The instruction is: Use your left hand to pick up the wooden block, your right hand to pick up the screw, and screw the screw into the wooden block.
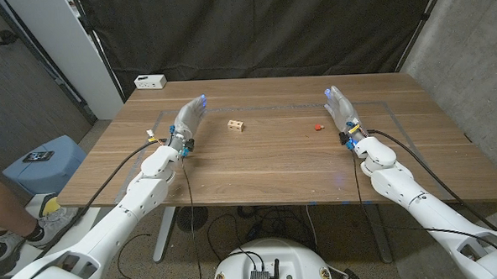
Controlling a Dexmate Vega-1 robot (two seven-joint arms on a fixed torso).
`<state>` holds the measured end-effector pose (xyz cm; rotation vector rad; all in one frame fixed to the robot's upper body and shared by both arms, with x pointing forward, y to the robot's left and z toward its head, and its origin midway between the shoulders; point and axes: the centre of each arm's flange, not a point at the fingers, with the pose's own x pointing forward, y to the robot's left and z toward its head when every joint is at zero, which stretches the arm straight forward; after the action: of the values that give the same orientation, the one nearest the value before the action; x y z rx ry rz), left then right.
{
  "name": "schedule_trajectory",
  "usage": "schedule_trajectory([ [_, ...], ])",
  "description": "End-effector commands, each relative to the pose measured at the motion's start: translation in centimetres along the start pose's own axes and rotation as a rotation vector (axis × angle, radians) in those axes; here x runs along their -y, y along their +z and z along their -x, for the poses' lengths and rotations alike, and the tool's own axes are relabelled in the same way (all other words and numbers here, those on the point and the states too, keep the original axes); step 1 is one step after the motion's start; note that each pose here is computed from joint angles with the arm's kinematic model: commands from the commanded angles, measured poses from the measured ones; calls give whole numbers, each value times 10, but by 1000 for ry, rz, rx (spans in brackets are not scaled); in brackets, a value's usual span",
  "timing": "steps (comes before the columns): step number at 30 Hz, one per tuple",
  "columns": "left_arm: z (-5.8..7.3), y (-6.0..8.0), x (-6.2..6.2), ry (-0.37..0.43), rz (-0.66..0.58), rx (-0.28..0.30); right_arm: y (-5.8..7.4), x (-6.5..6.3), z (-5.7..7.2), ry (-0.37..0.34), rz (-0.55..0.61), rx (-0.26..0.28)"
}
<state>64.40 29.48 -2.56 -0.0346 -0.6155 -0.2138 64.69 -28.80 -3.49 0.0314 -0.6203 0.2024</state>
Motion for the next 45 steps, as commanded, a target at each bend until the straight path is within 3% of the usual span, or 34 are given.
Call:
schedule_trajectory([
  [1, -2, 12, -6, -14, -66, -4, 1, -7, -9, 9, 28, -12],
  [11, -15, 38, -5, -34, -251, -37, 4, -2, -15, -1, 68, -34],
  [22, -25, 64, 1, -30, -416, -24, 2, -2, -20, 8, 78, -38],
  [35, -29, 91, -1, -130, -608, -36, 2, -1, -19, 0, 93, -35],
  [45, -32, 105, -9, -202, -761, -107, 3, -4, -18, -11, 78, -28],
])
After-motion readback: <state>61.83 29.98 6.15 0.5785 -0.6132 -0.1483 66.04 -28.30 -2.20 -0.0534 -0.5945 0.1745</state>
